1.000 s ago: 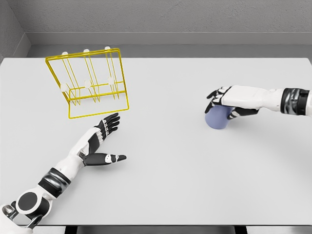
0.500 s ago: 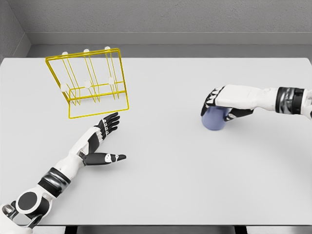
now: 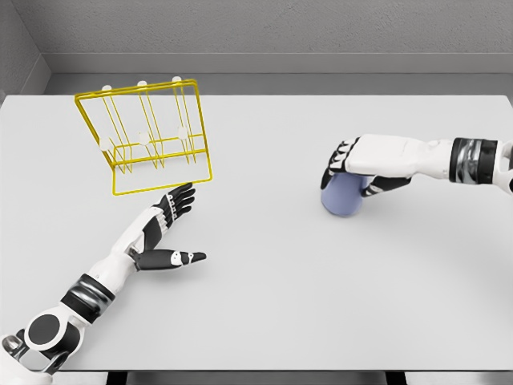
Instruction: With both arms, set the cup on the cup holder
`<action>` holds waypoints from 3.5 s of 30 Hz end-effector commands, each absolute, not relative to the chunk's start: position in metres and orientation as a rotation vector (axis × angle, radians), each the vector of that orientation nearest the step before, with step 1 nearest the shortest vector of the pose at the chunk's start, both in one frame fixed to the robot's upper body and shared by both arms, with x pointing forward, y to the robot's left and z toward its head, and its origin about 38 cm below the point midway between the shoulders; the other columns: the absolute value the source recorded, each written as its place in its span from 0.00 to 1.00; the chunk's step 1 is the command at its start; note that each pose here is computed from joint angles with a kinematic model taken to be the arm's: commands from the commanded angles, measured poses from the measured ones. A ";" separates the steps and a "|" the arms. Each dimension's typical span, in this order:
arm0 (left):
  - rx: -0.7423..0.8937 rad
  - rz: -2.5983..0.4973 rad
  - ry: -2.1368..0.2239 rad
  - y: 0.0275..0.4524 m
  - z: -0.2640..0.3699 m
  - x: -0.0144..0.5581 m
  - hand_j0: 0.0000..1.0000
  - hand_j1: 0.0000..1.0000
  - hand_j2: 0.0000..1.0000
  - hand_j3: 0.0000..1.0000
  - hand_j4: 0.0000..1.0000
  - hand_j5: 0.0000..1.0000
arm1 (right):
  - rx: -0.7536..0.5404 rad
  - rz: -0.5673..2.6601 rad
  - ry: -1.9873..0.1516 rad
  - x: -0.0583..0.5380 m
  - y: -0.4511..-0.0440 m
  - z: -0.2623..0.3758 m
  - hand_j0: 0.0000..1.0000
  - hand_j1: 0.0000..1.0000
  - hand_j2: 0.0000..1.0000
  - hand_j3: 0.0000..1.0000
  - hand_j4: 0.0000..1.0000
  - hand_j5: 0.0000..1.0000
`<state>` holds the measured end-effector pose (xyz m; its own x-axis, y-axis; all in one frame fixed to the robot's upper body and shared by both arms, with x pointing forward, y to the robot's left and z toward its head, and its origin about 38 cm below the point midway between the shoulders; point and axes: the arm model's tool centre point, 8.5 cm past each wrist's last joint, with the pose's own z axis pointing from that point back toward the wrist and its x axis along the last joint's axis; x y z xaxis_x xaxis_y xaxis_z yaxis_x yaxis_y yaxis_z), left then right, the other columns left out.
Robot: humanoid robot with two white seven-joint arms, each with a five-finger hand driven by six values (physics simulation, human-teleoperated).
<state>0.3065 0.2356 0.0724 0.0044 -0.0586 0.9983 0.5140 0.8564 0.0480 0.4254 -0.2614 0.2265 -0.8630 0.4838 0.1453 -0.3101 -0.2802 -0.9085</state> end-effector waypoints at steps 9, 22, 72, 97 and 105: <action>-0.365 -0.458 -1.518 0.240 0.075 0.309 1.00 1.00 1.00 1.00 1.00 1.00 | -0.212 2.173 -1.518 0.424 -0.254 0.233 0.65 0.65 0.65 0.65 0.65 0.65; -0.362 -0.457 -1.513 0.241 0.075 0.309 1.00 1.00 1.00 1.00 1.00 1.00 | -0.190 2.191 -1.589 0.421 -0.233 0.242 0.65 0.65 0.65 0.65 0.65 0.65; -0.361 -0.458 -1.513 0.241 0.074 0.309 1.00 1.00 1.00 1.00 1.00 1.00 | -0.088 2.215 -1.751 0.423 -0.164 0.251 0.65 0.65 0.65 0.65 0.65 0.65; -0.388 -0.438 -1.532 0.227 0.074 0.309 1.00 1.00 1.00 1.00 1.00 1.00 | -0.148 2.184 -1.681 0.434 -0.195 0.251 1.00 1.00 1.00 1.00 1.00 1.00; -0.401 -0.450 -1.574 0.201 0.075 0.309 1.00 1.00 1.00 1.00 1.00 1.00 | -0.360 1.896 -1.440 0.472 -0.336 0.244 1.00 1.00 1.00 1.00 1.00 1.00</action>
